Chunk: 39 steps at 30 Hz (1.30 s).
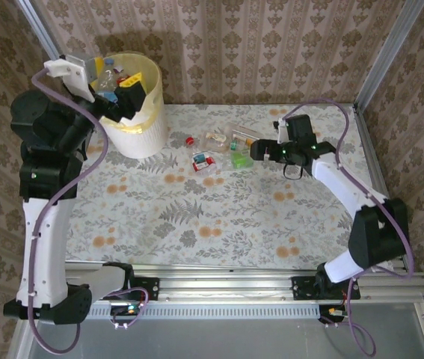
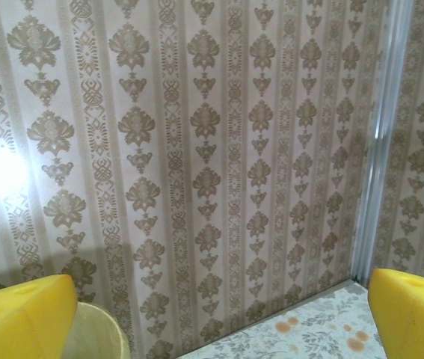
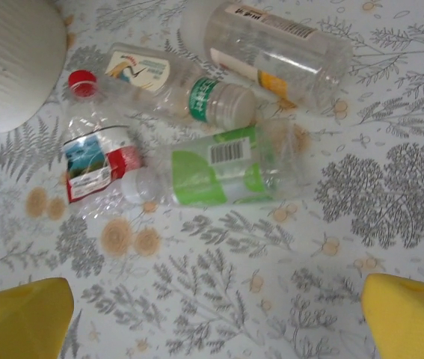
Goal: Throw the plastic bottles in the bin
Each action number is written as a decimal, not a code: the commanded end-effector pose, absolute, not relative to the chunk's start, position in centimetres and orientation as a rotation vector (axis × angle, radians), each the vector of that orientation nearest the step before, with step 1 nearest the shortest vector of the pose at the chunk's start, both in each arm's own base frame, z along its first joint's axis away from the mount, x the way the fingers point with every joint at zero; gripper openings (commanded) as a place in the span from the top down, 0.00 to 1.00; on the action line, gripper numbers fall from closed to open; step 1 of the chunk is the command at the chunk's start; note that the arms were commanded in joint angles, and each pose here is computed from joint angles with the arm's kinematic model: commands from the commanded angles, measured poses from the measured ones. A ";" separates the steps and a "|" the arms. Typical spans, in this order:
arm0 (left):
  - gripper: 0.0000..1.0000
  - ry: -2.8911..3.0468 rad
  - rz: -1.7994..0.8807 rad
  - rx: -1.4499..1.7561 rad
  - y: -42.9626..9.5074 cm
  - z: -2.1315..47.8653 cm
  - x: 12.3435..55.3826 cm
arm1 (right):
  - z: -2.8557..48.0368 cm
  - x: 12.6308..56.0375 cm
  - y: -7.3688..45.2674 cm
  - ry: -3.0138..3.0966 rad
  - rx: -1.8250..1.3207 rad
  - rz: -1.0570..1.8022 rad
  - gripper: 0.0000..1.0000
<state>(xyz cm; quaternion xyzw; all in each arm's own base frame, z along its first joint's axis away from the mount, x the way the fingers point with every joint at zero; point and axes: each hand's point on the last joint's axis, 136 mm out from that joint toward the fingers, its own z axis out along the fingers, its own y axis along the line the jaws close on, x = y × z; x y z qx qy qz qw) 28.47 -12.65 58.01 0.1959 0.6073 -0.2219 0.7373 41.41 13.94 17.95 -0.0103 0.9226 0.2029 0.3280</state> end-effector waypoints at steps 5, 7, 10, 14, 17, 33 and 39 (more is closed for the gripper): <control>0.00 1.288 -0.534 0.478 -13.4 57.8 24.9 | 16.0 45.2 13.4 2.486 -0.091 0.439 0.01; 0.00 1.292 -0.538 0.471 -13.3 57.5 24.4 | 15.3 46.1 13.2 2.504 -0.112 0.403 0.02; 0.00 1.306 -0.537 0.460 -13.0 56.9 23.8 | 14.3 47.1 13.3 2.532 -0.173 0.370 0.02; 0.00 1.326 -0.535 0.450 -12.7 56.1 23.0 | 12.7 48.1 13.5 2.565 -0.271 0.332 0.03; 0.00 1.337 -0.543 0.431 -12.4 55.7 22.6 | 11.9 48.8 13.4 2.579 -0.328 0.301 0.03; 0.00 1.387 -0.536 0.403 -11.6 55.2 21.4 | 7.7 52.8 13.6 2.610 -0.496 0.212 0.04; 0.00 1.402 -0.523 0.405 -11.5 55.1 21.4 | 6.4 53.7 13.2 2.632 -0.517 0.159 0.04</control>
